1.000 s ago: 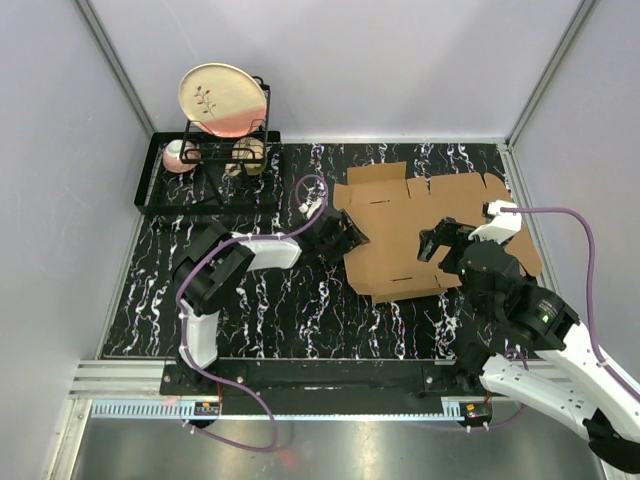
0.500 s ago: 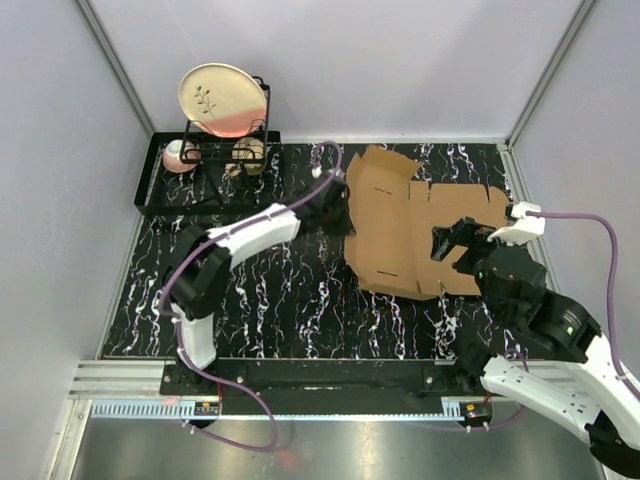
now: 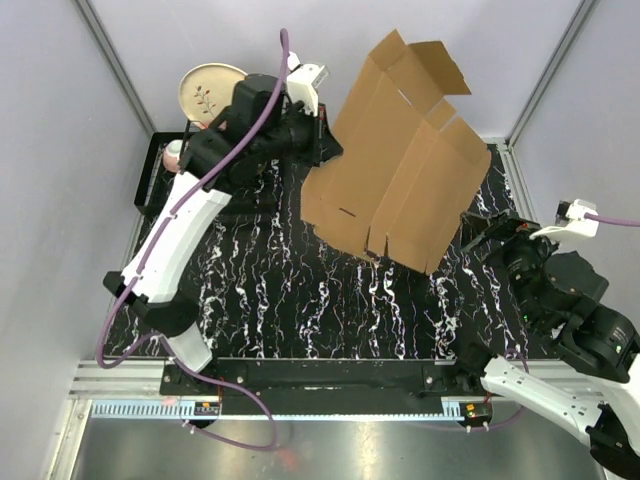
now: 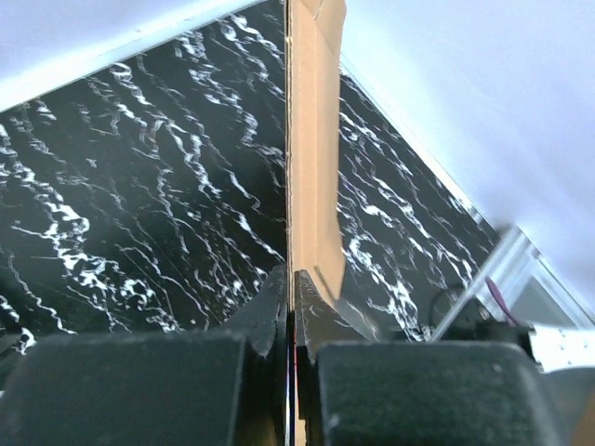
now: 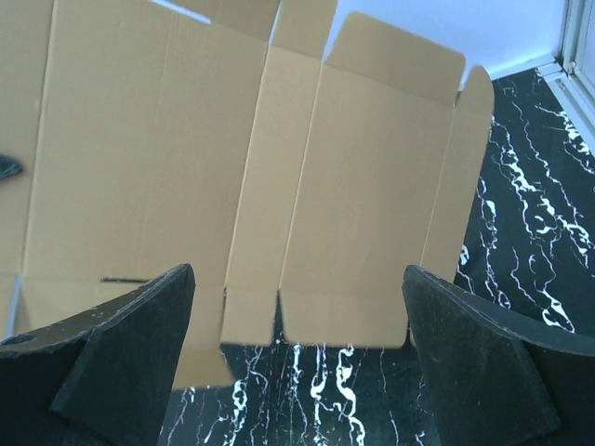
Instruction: Fold the paper box
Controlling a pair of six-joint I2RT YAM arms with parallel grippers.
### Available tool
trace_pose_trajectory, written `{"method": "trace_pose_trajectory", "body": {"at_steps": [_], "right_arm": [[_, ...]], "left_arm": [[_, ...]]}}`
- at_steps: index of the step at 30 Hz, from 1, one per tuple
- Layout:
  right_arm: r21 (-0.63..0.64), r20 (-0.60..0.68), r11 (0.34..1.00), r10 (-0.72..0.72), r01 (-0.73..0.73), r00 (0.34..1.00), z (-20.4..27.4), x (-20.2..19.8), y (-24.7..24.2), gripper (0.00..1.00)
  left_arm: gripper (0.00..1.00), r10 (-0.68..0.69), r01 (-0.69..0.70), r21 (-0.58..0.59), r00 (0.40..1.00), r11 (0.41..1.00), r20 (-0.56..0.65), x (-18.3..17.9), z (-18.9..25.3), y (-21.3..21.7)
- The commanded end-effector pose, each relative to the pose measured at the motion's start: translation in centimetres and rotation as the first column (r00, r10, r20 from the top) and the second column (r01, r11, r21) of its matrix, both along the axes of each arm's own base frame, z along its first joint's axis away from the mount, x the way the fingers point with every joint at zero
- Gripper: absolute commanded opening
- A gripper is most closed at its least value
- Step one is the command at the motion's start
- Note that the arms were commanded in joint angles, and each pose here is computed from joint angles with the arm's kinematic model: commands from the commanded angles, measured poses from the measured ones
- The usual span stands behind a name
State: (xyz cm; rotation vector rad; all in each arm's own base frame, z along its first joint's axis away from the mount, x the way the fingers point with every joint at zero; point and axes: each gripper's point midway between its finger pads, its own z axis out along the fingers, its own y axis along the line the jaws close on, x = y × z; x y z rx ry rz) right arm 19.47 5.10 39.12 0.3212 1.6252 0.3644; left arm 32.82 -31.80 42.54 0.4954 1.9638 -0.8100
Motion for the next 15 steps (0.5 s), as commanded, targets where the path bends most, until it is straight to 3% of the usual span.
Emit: {"method": "trace_pose_trajectory", "body": {"at_steps": [1,5,9,13,15], "right_arm": [[0.008,0.041,1.0,0.017,-0.017,0.999,2.1,-0.6,-0.5,1.0],[0.023,0.08,0.999,0.028,-0.03,0.996,3.6,-1.4,-1.3,1.0],[0.041,0.117,0.999,-0.017,0.012,0.993,4.7,-2.6,-3.5,1.0],[0.042,0.124,0.999,-0.037,0.032,0.992,4.7,-3.0,-4.4,1.0],[0.033,0.114,0.999,-0.039,0.036,0.993,4.3,-2.9,-4.3,1.0]], "left_arm": [[0.0,-0.27,0.273,-0.041,0.961,0.961,0.052,-6.3,3.0,0.5],[0.0,-0.379,0.398,-0.127,0.913,0.909,0.149,-9.3,5.9,0.3],[0.0,-0.482,0.509,-0.206,0.86,0.836,0.169,-11.4,7.0,0.0],[0.0,-0.531,0.556,-0.3,0.83,0.775,0.17,-9.2,8.1,0.0],[0.0,-0.538,0.527,-0.377,0.839,0.762,0.085,-6.6,7.0,0.6]]}}
